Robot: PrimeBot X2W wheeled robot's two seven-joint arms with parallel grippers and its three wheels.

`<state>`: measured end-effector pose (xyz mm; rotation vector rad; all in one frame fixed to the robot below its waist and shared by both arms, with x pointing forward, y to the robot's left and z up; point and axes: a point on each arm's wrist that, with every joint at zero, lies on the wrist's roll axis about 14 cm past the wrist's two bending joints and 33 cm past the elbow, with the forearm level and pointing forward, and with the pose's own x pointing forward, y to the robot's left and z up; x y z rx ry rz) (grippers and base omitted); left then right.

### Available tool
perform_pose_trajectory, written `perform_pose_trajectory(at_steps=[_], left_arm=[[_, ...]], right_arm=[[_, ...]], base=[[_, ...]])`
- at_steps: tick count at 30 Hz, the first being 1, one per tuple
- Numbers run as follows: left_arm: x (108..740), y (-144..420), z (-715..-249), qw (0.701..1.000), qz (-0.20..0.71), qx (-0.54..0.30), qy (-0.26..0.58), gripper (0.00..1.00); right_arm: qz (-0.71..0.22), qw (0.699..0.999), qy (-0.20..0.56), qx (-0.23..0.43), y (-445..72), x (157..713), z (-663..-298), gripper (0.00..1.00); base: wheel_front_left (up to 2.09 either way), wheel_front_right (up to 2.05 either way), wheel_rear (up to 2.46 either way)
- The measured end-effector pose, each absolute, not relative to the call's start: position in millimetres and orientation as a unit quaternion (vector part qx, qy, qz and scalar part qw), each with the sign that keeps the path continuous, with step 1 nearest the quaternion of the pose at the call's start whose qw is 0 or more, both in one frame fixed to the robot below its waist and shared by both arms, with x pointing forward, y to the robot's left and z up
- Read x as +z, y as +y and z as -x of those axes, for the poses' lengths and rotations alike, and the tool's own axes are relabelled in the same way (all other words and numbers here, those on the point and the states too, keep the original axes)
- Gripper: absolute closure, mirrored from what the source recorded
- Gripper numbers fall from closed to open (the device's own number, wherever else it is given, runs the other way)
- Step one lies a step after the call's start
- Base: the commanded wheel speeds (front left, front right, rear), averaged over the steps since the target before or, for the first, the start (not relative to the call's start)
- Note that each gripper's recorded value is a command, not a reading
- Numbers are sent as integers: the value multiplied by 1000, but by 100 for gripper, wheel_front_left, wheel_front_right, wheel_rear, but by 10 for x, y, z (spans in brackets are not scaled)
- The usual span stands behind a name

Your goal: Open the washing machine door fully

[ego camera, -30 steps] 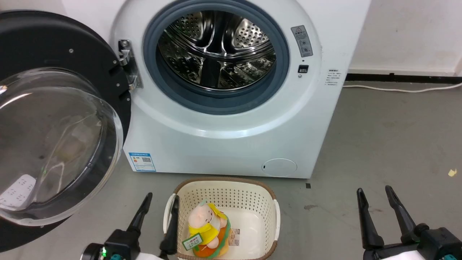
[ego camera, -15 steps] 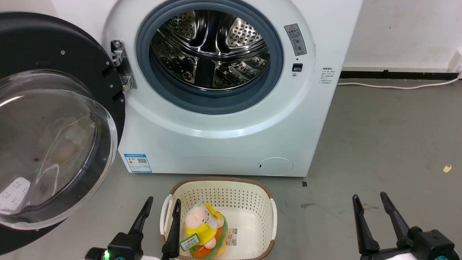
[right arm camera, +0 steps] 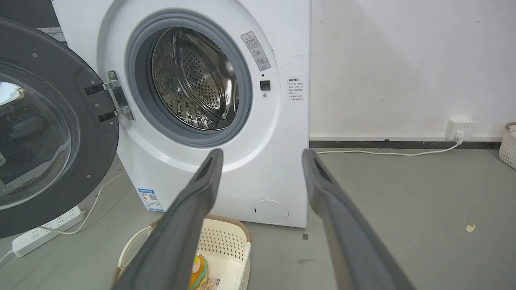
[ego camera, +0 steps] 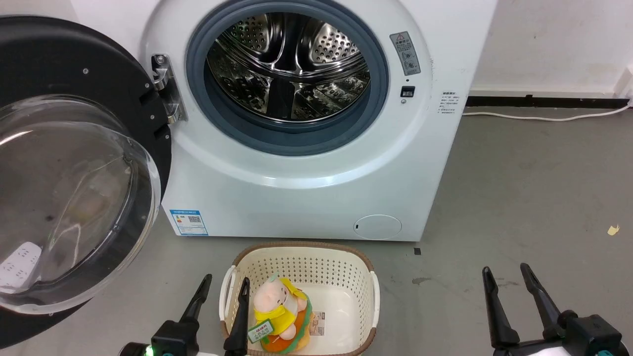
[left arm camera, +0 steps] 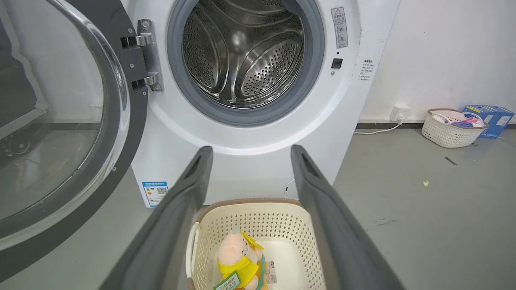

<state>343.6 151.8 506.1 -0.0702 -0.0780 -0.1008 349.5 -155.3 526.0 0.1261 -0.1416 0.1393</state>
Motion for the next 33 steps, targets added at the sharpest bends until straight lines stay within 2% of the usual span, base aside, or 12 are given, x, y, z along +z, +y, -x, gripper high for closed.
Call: perform_pose_trajectory(at_steps=[16, 17, 33], left_arm=[[5064, 1495, -3448, 997, 32, -51, -39, 0], [5066, 1495, -3447, 997, 32, -51, -40, 100], [5052, 1499, -3460, 998, 30, -51, -31, 100]], right_arm=[[-63, 993, -70, 67, -1567, 5252, -3489, 0], [-63, 993, -70, 67, -1565, 5253, -3489, 100], [-58, 994, -58, 67, -1568, 5217, -3493, 100]], base=[[0, 0, 0], [0, 0, 0], [0, 0, 0]])
